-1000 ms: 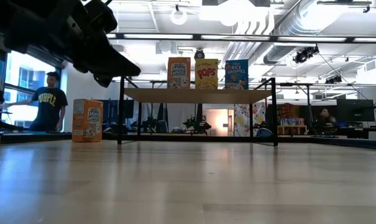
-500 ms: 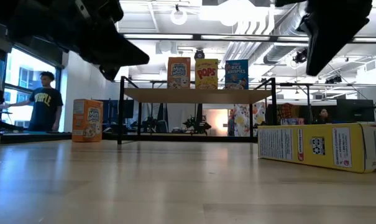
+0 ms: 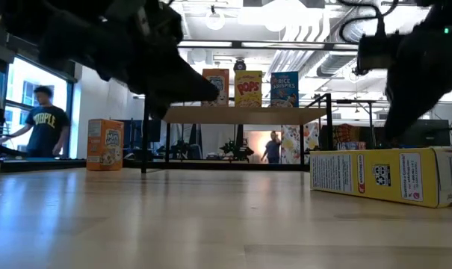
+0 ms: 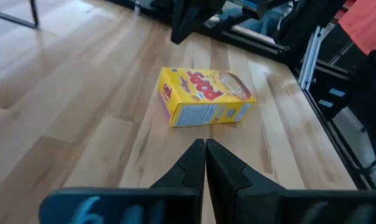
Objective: Stack cereal on shelf
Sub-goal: Put the yellow cereal box on the shelf aligned with the other yellow cereal box
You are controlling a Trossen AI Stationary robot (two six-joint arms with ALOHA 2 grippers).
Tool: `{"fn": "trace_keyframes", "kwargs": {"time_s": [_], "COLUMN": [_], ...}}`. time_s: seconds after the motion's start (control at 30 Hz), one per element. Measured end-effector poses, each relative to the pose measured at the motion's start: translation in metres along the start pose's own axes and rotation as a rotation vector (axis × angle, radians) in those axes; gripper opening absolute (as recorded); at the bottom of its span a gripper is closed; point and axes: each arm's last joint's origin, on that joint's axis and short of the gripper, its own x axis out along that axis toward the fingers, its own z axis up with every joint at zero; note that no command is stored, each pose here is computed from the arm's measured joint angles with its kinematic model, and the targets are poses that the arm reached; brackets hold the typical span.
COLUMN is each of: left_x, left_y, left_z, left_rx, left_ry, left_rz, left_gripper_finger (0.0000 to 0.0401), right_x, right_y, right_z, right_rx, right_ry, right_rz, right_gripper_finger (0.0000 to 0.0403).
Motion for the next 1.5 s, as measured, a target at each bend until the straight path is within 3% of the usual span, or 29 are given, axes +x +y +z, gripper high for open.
{"fn": "trace_keyframes", "kwargs": {"time_s": [0.13, 0.33, 0.57, 0.67, 0.8, 0.87, 1.07, 1.27, 1.5], "left_x": [0.017, 0.041, 0.045, 0.044, 0.043, 0.042, 0.045, 0.063, 0.09], "left_y": [-0.004, -0.004, -0.003, -0.003, -0.009, -0.015, -0.037, -0.049, -0.057], "left_z": [-0.003, -0.016, -0.02, -0.018, -0.019, -0.021, -0.016, -0.016, -0.026], "left_rx": [-0.009, -0.031, -0.076, -0.09, -0.086, -0.066, 0.067, 0.274, 0.318], "left_ry": [0.036, 0.136, 0.148, 0.154, 0.172, 0.185, 0.163, 0.166, 0.208], "left_rz": [-0.01, 0.033, 0.064, 0.068, 0.012, -0.041, -0.13, -0.164, -0.166], "left_gripper_finger": [0.0009, 0.001, 0.001, 0.001, 0.001, 0.001, 0.001, 0.001, 0.001], "right_x": [0.013, 0.024, 0.04, 0.036, 0.02, 0.017, 0.025, 0.029, 0.031], "right_y": [-0.004, 0.007, 0.027, 0.035, 0.038, 0.035, 0.035, 0.035, 0.036], "right_z": [-0.006, -0.002, 0.007, 0.016, 0.022, 0.021, 0.014, 0.017, 0.02], "right_rx": [0.026, 0.059, 0.055, 0.028, -0.037, -0.053, -0.088, -0.132, -0.148], "right_ry": [0.046, -0.004, -0.068, -0.081, -0.058, -0.019, 0.072, 0.026, 0.003], "right_rz": [0.063, 0.143, 0.271, 0.292, 0.226, 0.182, 0.235, 0.212, 0.22], "right_gripper_finger": [0.0, 0.0, 0.0, 0.0, 0.0, 0.0, 0.0, 0.0, 0.0]}}
